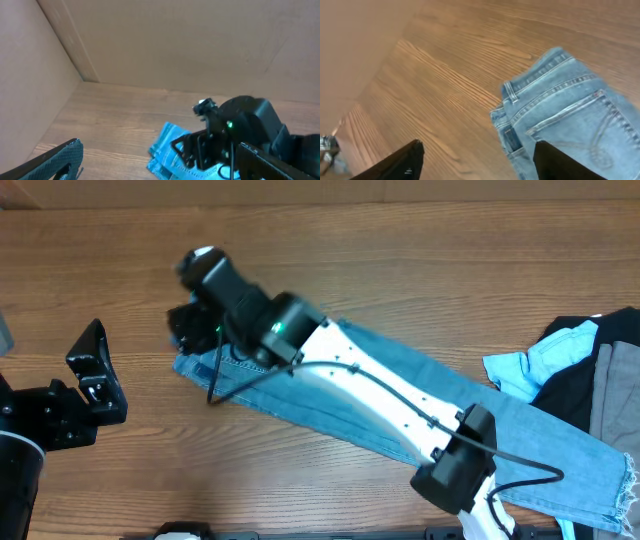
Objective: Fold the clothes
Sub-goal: 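Pull the jeans leftward with the right gripper and lay them across the table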
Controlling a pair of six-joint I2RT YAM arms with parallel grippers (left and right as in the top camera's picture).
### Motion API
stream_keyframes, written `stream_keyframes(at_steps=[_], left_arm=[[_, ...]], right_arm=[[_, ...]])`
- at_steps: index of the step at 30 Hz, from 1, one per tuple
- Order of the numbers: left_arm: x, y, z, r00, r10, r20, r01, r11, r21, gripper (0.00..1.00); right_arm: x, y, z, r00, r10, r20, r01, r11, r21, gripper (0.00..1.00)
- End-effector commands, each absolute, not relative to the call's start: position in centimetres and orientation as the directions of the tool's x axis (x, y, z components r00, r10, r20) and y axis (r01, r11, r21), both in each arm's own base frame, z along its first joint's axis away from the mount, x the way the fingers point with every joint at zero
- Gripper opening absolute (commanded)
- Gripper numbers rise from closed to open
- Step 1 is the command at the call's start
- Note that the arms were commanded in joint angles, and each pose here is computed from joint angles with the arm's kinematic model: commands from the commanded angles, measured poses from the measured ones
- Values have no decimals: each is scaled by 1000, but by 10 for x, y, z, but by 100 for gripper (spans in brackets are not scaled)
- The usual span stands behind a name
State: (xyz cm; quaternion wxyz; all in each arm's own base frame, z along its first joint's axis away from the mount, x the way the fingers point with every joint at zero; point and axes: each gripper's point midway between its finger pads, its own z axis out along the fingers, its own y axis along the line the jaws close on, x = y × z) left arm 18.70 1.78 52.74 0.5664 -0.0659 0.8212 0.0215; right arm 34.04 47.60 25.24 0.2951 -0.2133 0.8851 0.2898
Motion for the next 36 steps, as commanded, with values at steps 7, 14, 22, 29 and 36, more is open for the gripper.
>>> stream_keyframes(at_steps=[7,14,22,29,36], left_arm=[[211,2,504,-458,-91,-884,-66,995,-68,93],[271,-36,415,-755,2,-656,111,986,-125,20],[345,-53,258,-964,92,-248,143,970,-196,4],[383,-70,107,-987,160,8,151,947,-285,4],[381,-55,0,-966,134,220,73,961,-266,4]], right_arm=[[433,271,362,-647,119,-753,-190,932,310,72],[401,135,477,-479,341,-809,-135,882,452,72],[317,74,521,-401,407,-821,-104,870,482,71],[299,68,482,-529,387,-755,-7,888,460,73],[305,55,442,-620,375,-689,119,913,389,74]])
